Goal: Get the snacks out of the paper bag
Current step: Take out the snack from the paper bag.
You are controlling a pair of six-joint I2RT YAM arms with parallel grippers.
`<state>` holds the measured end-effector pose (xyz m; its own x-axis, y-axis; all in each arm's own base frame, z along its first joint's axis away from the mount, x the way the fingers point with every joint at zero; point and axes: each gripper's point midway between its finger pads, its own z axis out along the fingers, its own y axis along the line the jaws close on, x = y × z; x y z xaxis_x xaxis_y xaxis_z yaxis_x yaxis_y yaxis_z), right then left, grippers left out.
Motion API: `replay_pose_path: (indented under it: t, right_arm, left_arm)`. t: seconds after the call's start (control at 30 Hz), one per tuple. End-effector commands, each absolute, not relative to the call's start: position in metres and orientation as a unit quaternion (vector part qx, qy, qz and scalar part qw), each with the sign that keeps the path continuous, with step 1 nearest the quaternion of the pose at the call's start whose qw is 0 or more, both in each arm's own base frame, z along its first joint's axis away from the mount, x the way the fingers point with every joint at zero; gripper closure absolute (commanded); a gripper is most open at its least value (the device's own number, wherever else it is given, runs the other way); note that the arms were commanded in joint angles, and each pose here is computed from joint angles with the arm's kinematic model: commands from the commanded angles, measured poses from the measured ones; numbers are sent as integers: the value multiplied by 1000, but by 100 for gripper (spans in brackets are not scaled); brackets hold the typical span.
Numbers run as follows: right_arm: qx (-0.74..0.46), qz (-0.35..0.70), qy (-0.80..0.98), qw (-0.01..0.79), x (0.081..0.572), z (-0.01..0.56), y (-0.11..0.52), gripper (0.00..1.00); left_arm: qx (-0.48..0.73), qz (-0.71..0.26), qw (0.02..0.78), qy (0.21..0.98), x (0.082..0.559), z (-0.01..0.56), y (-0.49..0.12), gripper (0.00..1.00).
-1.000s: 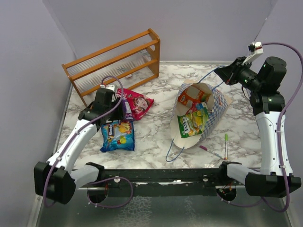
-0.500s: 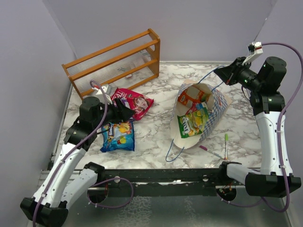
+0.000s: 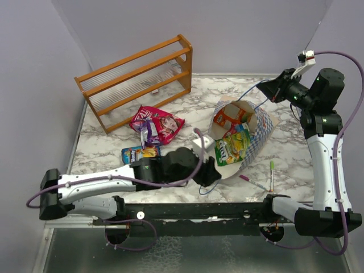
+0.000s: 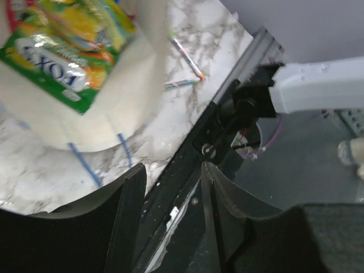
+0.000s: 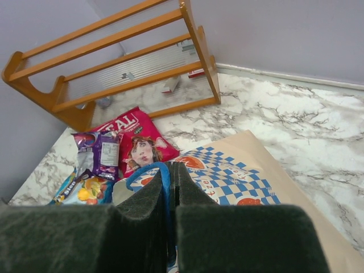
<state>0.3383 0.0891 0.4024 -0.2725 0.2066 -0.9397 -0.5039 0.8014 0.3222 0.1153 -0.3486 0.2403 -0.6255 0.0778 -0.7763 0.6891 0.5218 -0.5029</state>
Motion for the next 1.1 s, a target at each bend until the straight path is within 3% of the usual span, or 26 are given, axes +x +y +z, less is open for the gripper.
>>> replay_pose_path:
  t: [0.0,0.17,0.33,0.43,0.7,1.07]
  right_arm:
    - [-110,303,731,602,332,409,91,99]
    - [-110,301,731,603,330,409,91,99]
    - [-119,317,725,600,325,414,96,99]
    - [-121,318,724,600,323,416,97,99]
    - [-129,324,717,603,314,425,100,99]
    - [-132,335,714,601,312,429,103,99]
  left_arm:
    - [293,-375,455,752,100,263,-393,53]
    - [327,-323,455,763,106,231,-420,51]
    - [393,-274,443,757,133,210,-438,62]
    - [402,-243,451,759,161,208,-439,75]
    - [411,-251,438,759,204,189,-447,84]
    - [398,-222,425,782,258,143,-479,85]
